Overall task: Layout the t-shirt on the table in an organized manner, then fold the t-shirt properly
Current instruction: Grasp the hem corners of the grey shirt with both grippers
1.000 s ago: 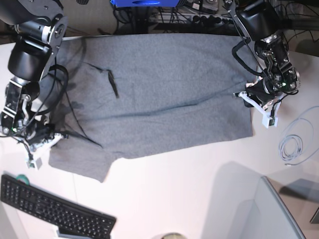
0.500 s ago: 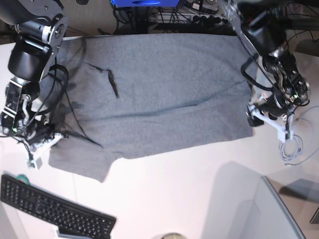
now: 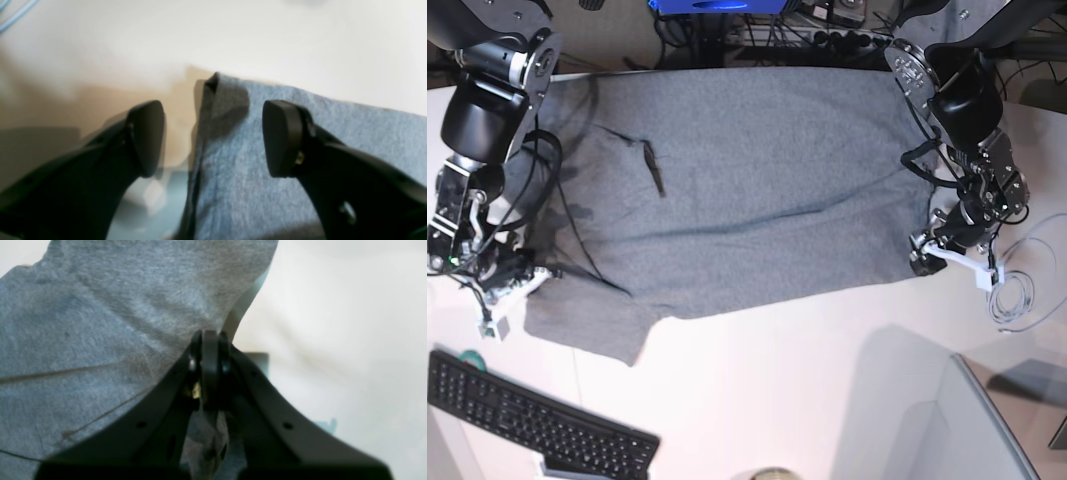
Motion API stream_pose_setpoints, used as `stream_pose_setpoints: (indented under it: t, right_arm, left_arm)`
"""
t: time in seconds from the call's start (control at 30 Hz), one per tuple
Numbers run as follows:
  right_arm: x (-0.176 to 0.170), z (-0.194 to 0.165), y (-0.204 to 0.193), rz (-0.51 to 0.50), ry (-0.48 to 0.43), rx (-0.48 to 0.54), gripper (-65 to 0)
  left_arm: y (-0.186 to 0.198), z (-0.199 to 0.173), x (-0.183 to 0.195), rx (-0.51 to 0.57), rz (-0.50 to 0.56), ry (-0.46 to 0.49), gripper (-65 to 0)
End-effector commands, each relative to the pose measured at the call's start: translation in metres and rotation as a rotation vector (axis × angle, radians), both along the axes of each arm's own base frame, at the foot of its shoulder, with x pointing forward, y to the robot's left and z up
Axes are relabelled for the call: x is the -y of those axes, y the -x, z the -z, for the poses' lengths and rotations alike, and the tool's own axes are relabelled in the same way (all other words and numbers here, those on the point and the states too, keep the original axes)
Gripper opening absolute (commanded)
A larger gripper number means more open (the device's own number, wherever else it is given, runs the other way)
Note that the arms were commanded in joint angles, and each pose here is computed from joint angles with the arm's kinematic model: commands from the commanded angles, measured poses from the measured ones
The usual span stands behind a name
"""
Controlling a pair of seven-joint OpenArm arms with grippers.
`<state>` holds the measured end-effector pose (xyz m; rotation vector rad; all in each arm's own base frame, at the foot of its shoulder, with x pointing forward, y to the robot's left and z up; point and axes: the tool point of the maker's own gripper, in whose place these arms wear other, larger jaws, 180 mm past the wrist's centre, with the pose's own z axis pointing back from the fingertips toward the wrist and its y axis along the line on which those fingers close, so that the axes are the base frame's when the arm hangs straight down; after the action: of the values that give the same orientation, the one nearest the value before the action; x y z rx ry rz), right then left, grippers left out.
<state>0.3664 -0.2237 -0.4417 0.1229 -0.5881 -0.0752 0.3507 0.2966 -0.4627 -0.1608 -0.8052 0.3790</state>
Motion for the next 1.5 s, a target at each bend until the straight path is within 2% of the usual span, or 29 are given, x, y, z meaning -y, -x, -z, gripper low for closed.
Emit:
stream_pose_setpoints:
  t: [0.0, 0.3, 0.53, 0.6, 0.67, 0.73, 0.77, 0.97, 1.13, 1.47]
  right_arm:
    - [0.007, -0.018, -0.016, 0.004, 0.013, 0.062, -64.8]
    - [0.007, -0.018, -0.016, 0.004, 0.013, 0.062, -64.8]
    - [0.007, -0.018, -0.017, 0.004, 0.013, 0.064, -64.8]
    - [0.007, -0.018, -0.016, 0.004, 0.012, 0.062, -64.8]
    - [0.007, -0.018, -0.016, 0.004, 0.012, 0.062, -64.8]
    - [0.007, -0.018, -0.016, 0.004, 0.012, 0.062, -64.8]
    - [0.007, -0.018, -0.017, 0.004, 0.012, 0.064, -64.8]
    - [0.007, -0.012, -0.024, 0.015, -0.006, 0.099, -64.8]
    - [0.018, -0.006, -0.038, 0.036, -0.026, 0.119, -64.8]
    - [0.007, -0.031, -0.075, -0.176, 0.129, 0.21, -64.8]
  left_arm:
    - [-0.017, -0.017, -0.008, 0.059, -0.01, -0.016, -20.9]
    - [-0.02, 0.013, 0.002, 0.03, -0.002, 0.058, -20.9]
    - [-0.017, 0.018, 0.005, 0.021, 0.0, 0.065, -22.1]
    - [-0.017, 0.018, 0.006, 0.021, 0.001, 0.067, -29.3]
    - [-0.018, 0.018, 0.006, 0.023, 0.0, 0.066, -43.4]
    - [-0.022, 0.014, 0.006, 0.044, -0.004, 0.063, -61.2]
    - [-0.028, 0.01, 0.007, 0.068, -0.008, 0.063, -65.0]
    - [-0.046, 0.005, 0.027, 0.086, 0.036, 0.082, -65.0]
    - [-0.075, -0.021, 0.042, 0.13, 0.145, 0.01, -65.0]
    - [-0.112, -0.06, 0.046, 0.172, 0.184, -0.009, -65.0]
